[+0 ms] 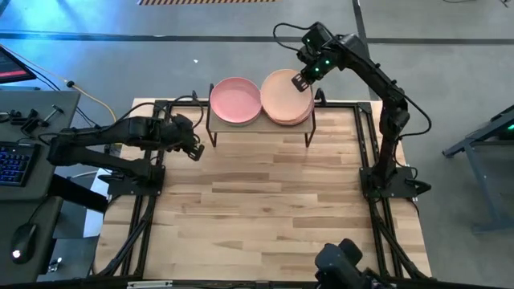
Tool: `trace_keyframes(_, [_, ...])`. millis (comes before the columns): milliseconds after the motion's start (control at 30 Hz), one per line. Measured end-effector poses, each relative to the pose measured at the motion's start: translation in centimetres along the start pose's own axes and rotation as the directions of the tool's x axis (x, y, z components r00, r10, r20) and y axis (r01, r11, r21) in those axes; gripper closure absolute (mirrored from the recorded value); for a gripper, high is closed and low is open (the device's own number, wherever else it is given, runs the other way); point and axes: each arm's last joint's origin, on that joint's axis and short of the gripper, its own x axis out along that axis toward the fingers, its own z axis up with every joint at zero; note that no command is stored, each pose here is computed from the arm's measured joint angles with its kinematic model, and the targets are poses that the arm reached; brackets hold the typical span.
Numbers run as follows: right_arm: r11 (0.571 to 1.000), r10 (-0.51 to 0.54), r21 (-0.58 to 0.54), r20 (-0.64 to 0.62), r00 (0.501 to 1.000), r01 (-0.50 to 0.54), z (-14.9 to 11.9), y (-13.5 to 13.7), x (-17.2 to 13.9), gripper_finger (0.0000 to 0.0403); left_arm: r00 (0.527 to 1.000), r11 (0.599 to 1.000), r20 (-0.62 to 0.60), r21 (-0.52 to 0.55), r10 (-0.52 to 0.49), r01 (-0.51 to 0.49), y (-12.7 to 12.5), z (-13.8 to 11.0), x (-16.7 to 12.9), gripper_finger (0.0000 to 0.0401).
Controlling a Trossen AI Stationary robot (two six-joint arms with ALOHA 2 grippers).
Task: Place and stack plates onto a shelf
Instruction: Stack the light orange plate on top of the brown plate
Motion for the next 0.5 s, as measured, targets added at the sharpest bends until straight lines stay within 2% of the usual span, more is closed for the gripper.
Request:
trace_keyframes(133, [1.0, -0.012, -0.017, -0.083, 0.996, 0.01, -0.2, -0.1, 1.3, 0.0403, 1.0, 1.0, -0.014, 0.009, -0.001, 0.001, 0.3, 0.2, 0.2, 0.0305])
trace_keyframes(500, [0.998, -0.038, -0.045, -0.097, 0.995, 0.034, -0.1, -0.2, 1.9, 0.0402, 0.999, 1.0, -0.034, 0.0, 0.001, -0.001, 0.8, 0.7, 0.4, 0.0305])
